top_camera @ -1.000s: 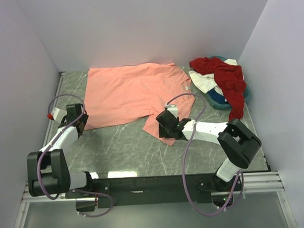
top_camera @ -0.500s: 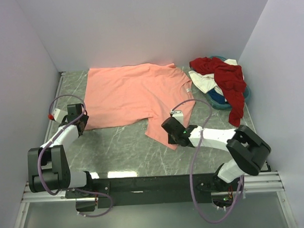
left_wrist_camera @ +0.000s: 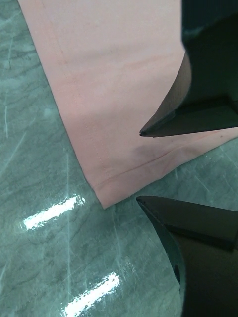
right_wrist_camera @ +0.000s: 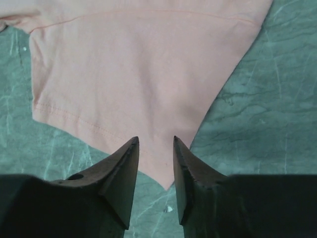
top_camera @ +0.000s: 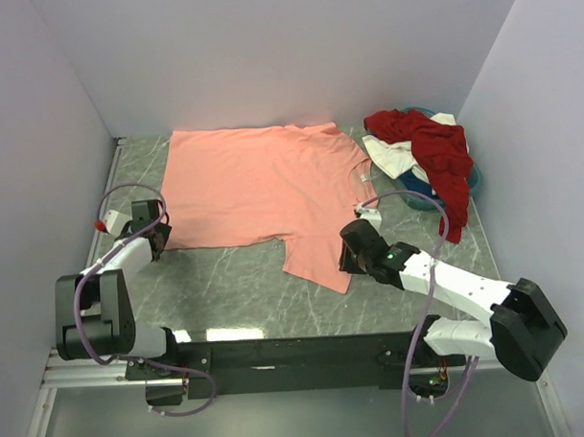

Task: Fold and stack the t-shirts
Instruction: Flatten the tshirt out

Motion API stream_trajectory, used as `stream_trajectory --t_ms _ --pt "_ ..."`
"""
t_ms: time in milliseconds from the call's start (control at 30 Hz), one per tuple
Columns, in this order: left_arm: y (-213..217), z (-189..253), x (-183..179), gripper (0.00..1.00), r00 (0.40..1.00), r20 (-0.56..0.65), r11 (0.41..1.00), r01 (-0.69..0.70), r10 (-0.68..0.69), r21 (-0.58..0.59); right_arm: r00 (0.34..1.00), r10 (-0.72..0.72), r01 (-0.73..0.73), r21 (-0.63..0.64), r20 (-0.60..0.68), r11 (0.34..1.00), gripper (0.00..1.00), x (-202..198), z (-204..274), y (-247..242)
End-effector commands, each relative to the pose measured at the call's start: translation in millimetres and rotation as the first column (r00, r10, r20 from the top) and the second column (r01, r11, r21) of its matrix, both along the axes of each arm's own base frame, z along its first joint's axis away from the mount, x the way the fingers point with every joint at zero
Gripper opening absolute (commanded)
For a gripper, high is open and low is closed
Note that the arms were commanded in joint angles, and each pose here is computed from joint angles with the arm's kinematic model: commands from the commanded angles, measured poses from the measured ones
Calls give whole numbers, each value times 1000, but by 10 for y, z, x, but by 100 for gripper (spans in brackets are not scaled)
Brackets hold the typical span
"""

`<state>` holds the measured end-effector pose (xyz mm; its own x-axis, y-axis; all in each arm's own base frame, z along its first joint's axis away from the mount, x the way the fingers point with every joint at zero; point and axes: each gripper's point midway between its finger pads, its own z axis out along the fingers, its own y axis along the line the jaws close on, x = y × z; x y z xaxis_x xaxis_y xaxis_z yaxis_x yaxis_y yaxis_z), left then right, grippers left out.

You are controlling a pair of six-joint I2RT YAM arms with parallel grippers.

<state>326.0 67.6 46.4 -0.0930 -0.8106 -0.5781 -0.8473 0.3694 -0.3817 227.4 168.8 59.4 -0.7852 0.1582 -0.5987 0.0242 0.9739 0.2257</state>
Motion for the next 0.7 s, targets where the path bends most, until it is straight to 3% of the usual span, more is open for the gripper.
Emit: stream_trajectory --t_ms 0,100,367,500,600,667 --pt "80 7 48 56 1000 3 999 -31 31 22 1000 -1 1 63 -3 998 42 -37 63 15" --pt "111 -38 68 52 999 -19 999 -41 41 28 1000 -21 23 101 -16 995 52 -54 61 -23" --pt "144 -183 174 44 997 -49 999 -53 53 -3 998 -42 50 189 -42 981 61 -135 4 -32" --pt "136 -227 222 24 997 -66 999 -39 39 -11 996 -40 56 225 -75 973 63 -193 -56 18" --pt "137 -188 221 4 998 -53 999 -37 36 -9 992 -38 66 244 -118 968 64 -270 -166 47" --pt "134 -205 157 1 998 -56 999 -40 39 -7 991 -38 68 251 -126 966 64 -287 -198 78"
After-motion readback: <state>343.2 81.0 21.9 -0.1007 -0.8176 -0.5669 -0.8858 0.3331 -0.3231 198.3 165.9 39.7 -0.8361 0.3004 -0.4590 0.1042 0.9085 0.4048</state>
